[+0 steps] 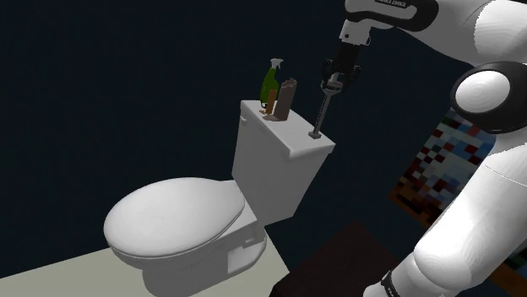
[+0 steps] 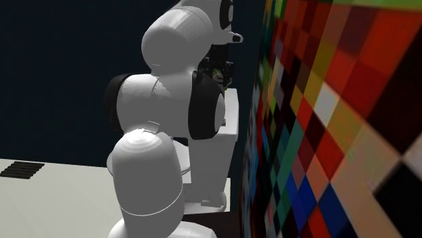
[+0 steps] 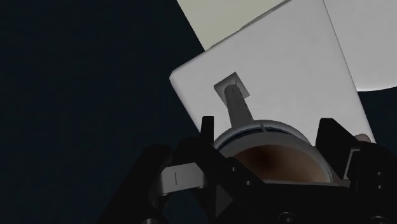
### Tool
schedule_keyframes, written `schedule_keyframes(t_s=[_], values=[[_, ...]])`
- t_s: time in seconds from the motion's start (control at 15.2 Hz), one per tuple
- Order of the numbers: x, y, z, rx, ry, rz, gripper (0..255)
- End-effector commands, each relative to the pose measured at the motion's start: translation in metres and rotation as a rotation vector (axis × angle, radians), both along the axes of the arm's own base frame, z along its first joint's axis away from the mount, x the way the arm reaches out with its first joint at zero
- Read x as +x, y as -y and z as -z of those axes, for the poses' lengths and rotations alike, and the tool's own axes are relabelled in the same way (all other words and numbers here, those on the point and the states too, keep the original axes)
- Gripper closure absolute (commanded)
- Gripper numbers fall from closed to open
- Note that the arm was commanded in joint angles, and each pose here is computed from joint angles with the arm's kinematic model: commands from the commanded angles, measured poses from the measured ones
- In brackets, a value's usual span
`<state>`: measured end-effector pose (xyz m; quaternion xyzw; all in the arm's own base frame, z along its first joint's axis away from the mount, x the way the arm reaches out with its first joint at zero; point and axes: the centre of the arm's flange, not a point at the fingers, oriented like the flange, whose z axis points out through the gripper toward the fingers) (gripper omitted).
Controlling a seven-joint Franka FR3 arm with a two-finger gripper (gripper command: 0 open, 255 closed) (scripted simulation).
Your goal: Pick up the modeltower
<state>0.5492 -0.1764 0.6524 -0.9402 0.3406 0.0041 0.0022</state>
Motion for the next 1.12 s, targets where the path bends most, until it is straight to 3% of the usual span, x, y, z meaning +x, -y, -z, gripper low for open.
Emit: schedule_keyframes(t_s=[0.0,1.06], values=[[0.000,0.000,-0.004,0.000,-0.003,0.001,255],[0.000,0.000,-0.079,0.000,-0.003,0.001,255]])
